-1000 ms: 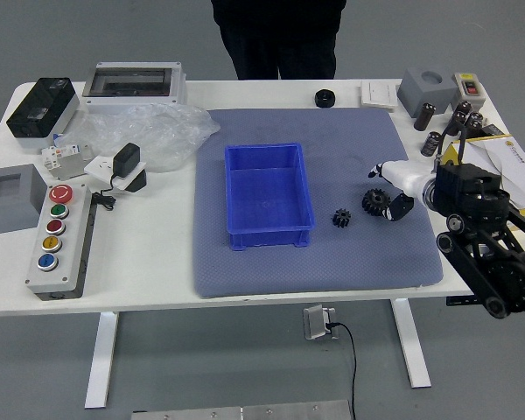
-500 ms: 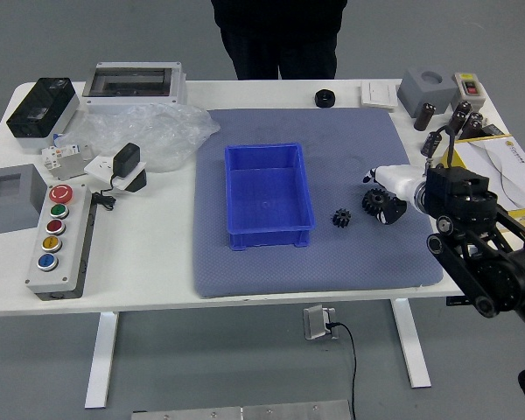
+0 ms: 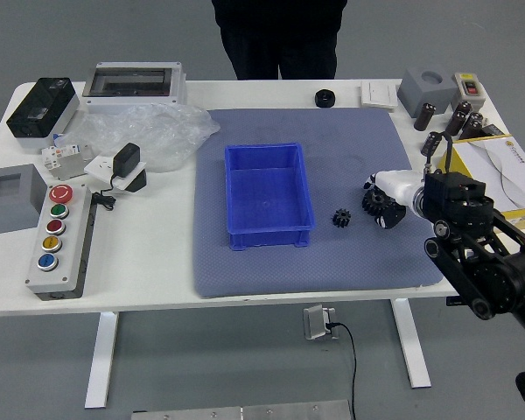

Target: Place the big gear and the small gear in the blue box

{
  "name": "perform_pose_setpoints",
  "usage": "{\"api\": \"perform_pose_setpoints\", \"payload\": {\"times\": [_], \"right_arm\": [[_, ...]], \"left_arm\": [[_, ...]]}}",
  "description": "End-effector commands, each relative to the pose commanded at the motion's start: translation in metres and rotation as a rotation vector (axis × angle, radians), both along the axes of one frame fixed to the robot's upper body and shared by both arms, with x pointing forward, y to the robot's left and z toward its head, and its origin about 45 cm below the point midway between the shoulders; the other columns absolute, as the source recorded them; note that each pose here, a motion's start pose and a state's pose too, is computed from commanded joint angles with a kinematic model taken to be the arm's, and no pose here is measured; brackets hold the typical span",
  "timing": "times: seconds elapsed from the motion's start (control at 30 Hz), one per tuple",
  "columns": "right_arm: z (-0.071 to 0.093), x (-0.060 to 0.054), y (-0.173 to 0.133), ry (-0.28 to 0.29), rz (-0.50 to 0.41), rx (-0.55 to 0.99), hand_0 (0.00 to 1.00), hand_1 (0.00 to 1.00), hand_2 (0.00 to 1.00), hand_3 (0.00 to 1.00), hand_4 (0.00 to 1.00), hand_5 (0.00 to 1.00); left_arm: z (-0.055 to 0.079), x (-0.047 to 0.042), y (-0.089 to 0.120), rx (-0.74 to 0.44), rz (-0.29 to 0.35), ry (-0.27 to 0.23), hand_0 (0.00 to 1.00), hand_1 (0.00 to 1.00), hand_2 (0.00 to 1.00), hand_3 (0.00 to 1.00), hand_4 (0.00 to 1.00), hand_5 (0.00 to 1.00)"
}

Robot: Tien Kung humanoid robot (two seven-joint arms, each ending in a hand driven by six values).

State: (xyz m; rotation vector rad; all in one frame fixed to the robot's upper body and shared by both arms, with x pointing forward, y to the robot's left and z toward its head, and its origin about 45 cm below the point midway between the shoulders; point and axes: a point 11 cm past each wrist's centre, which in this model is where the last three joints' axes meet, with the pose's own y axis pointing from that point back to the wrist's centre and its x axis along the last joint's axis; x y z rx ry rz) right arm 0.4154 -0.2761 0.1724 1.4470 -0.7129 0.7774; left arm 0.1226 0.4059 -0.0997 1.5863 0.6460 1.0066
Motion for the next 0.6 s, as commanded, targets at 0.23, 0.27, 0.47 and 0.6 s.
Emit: {"api": "perform_pose_setpoints", "payload": {"times": [0.23, 0.27, 0.47, 0.6], "right_arm": [[-0.0003, 0.0017, 0.0009, -0.001, 0.000, -0.002, 0.896, 0.805, 0.832, 0.830, 0.696, 0.063], [-0.0003, 0.0020, 0.0013, 0.000, 0.001, -0.004, 0.896, 0.805, 0.832, 0.830, 0.696, 0.063], [0.0004, 0.0049, 0.0050, 0.002, 0.013, -0.016, 0.888, 0.792, 0.810, 0.803, 0.695, 0.064], [-0.0012, 0.0056, 0.0077, 0.008, 0.022, -0.026, 0.882, 0.781, 0.802, 0.784, 0.692, 0.069]], "left_arm": [[0.0002, 0.0008, 0.0001, 0.000, -0.003, -0.002, 0.779, 0.747, 0.737, 0.678, 0.566, 0.245], [0.0003, 0.0008, 0.0002, 0.000, -0.003, -0.002, 0.779, 0.747, 0.737, 0.678, 0.566, 0.245], [0.0006, 0.0014, 0.0007, 0.002, -0.003, -0.003, 0.779, 0.747, 0.736, 0.678, 0.565, 0.246], [0.0005, 0.0013, 0.0004, 0.002, -0.002, -0.002, 0.779, 0.747, 0.737, 0.678, 0.563, 0.244]]}}
